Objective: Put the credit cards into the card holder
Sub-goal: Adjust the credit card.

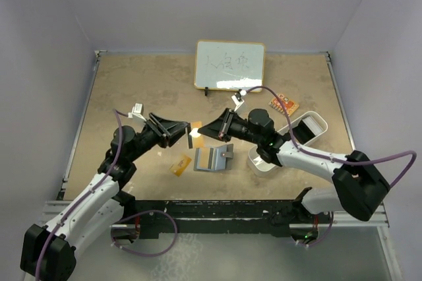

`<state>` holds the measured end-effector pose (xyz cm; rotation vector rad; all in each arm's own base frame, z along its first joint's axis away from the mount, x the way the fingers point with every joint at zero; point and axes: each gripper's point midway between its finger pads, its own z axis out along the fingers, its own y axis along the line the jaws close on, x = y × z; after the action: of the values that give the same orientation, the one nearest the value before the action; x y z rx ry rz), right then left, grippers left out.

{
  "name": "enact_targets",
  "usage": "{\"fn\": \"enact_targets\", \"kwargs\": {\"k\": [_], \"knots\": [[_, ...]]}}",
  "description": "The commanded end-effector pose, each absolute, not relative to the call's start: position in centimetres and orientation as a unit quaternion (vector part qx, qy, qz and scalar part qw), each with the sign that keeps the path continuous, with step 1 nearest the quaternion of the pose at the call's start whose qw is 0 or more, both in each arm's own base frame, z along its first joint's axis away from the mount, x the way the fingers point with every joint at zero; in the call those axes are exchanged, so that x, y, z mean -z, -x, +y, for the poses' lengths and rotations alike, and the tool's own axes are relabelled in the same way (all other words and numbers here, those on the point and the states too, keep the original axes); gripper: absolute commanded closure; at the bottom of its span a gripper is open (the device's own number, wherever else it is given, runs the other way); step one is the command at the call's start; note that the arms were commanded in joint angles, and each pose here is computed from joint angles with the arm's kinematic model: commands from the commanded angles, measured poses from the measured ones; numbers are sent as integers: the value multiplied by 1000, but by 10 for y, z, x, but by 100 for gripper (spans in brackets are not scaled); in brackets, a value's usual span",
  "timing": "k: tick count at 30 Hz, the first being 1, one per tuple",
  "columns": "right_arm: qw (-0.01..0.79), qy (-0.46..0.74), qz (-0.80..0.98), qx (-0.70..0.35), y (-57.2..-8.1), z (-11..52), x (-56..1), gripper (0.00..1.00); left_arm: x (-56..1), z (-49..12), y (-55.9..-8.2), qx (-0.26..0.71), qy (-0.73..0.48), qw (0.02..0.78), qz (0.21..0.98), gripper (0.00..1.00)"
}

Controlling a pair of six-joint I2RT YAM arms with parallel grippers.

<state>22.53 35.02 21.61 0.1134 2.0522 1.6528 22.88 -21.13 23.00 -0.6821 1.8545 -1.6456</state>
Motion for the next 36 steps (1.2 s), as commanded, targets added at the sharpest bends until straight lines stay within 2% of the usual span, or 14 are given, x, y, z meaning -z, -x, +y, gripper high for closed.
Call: {"fn": "enact_targets", "kwargs": {"k": [1, 7, 13, 16, 19, 22, 25, 26, 29, 30, 33, 36], "knots": [[225, -39, 716, -660, -217, 360, -234, 100, -260, -218, -218, 661, 216, 284, 660, 65], [205, -42, 707, -675, -216, 365, -232, 100, -252, -220, -219, 657, 212, 280, 667, 69], [196, -34, 714, -672, -215, 367, -228, 100, -252, -221, -219, 659, 212, 281, 665, 100], [186, -22, 723, -665, -211, 369, -223, 81, -250, -221, -220, 658, 213, 280, 665, 100], [179, -9, 742, -646, -210, 370, -214, 73, -250, -220, -221, 659, 216, 281, 663, 100], [173, 0, 748, -641, -208, 371, -210, 77, -248, -220, -222, 656, 218, 283, 665, 100], [165, -3, 750, -641, -204, 369, -204, 96, -243, -220, -224, 651, 221, 283, 669, 100], [164, -4, 750, -640, -203, 368, -202, 100, -241, -220, -224, 648, 222, 284, 671, 100], [164, 3, 743, -649, -201, 369, -207, 100, -235, -219, -227, 637, 225, 288, 679, 100], [165, 5, 740, -652, -201, 370, -209, 98, -233, -219, -228, 635, 226, 287, 681, 100], [164, 12, 737, -656, -201, 372, -213, 85, -230, -219, -230, 632, 227, 288, 683, 100], [159, 10, 742, -652, -200, 371, -208, 84, -231, -220, -231, 632, 227, 290, 682, 100]]}}
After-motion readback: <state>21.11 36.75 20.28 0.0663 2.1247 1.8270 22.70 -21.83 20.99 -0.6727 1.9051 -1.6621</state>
